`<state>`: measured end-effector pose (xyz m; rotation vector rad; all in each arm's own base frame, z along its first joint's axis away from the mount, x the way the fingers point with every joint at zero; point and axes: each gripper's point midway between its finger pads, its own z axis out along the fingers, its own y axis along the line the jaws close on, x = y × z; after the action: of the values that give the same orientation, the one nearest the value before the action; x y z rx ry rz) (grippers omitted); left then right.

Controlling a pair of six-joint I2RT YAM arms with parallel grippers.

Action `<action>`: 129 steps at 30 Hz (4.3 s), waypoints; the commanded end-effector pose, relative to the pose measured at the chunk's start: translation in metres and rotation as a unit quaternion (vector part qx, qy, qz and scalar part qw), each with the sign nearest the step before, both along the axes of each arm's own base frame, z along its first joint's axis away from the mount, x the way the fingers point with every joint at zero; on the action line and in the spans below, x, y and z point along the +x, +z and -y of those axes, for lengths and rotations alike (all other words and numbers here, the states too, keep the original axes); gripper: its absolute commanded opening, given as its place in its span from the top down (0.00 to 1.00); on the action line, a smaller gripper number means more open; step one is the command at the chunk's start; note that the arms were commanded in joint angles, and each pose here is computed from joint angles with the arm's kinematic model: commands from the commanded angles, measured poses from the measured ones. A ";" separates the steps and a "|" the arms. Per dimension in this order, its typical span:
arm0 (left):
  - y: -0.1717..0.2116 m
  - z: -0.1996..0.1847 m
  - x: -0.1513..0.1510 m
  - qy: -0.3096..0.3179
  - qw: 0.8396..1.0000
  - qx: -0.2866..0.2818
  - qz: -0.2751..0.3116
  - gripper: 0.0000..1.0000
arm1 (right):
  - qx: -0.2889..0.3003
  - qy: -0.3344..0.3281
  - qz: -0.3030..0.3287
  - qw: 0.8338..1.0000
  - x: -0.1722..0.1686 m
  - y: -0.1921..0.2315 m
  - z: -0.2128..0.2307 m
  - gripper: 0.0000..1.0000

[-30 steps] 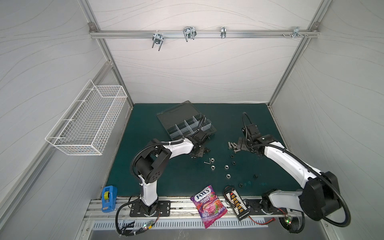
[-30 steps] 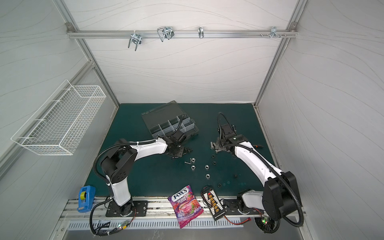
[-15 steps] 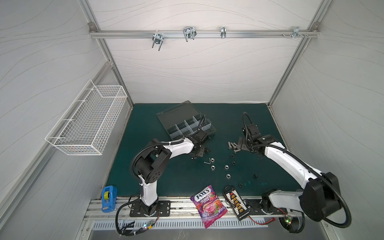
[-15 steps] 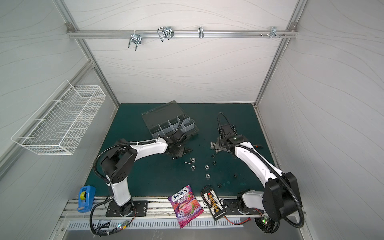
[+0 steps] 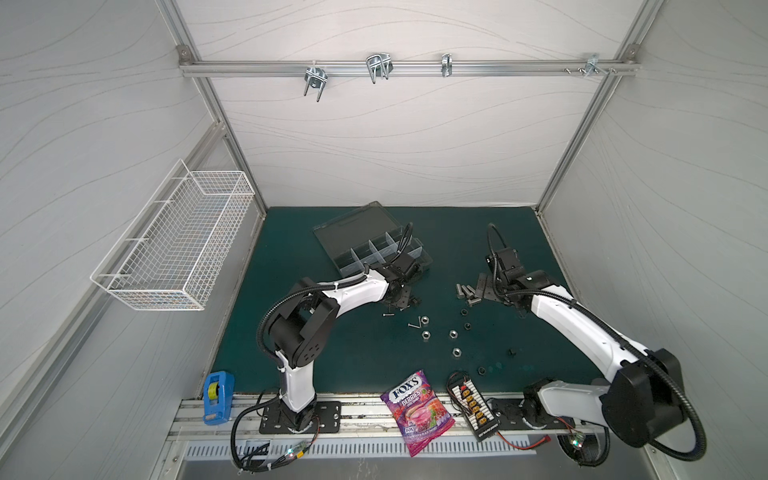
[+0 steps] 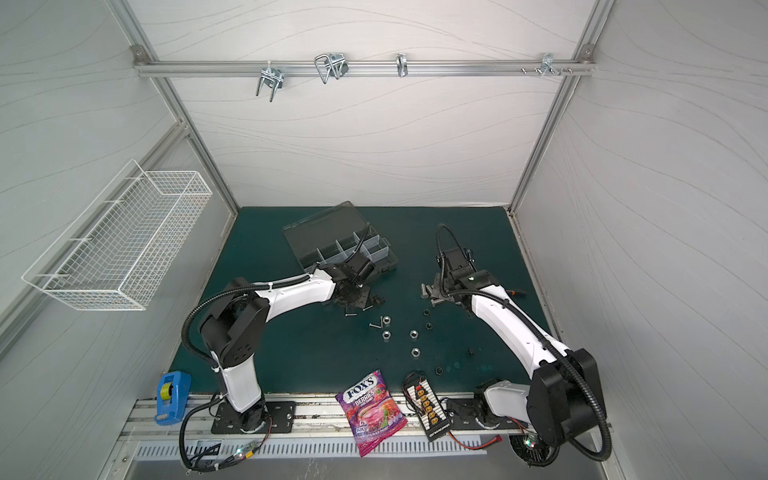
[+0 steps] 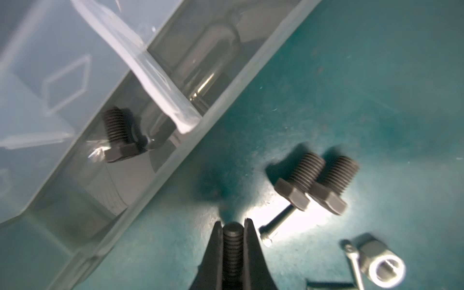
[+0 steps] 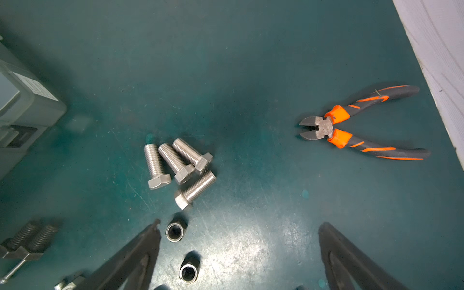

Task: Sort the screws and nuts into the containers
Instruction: 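Lift the black bolt with the left gripper over a box compartment, then release the black bolt into the compartment and raise the left gripper, then lower the left gripper onto another black bolt beside the box and close, then carry the black bolt with the left gripper into the box compartment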

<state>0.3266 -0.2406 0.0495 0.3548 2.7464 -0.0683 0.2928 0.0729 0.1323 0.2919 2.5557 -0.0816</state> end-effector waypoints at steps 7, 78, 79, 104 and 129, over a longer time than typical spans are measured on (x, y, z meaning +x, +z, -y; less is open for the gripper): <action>0.076 -0.020 0.036 0.021 0.996 -0.030 0.081 1.00 | 0.000 -0.004 0.010 1.000 -0.007 0.004 0.004 0.01; 0.001 0.042 0.002 -0.191 0.981 -0.009 0.024 0.49 | 0.005 -0.018 0.017 1.000 -0.016 0.018 0.010 0.01; -0.002 0.041 0.002 -0.189 0.982 -0.008 0.023 0.49 | 0.005 -0.019 0.016 1.000 -0.016 0.018 0.010 0.01; -0.035 0.040 0.019 -0.173 0.985 0.006 0.005 0.54 | 0.003 -0.022 0.015 1.000 -0.014 0.015 0.010 0.01; -0.027 0.041 0.014 -0.164 0.986 -0.010 -0.008 0.82 | 0.003 -0.018 0.016 1.000 -0.008 0.017 0.007 0.01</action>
<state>0.3411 -0.2817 0.0170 0.8042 2.6667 -0.1770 0.2814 0.0653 0.1438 0.3299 2.5305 -0.0752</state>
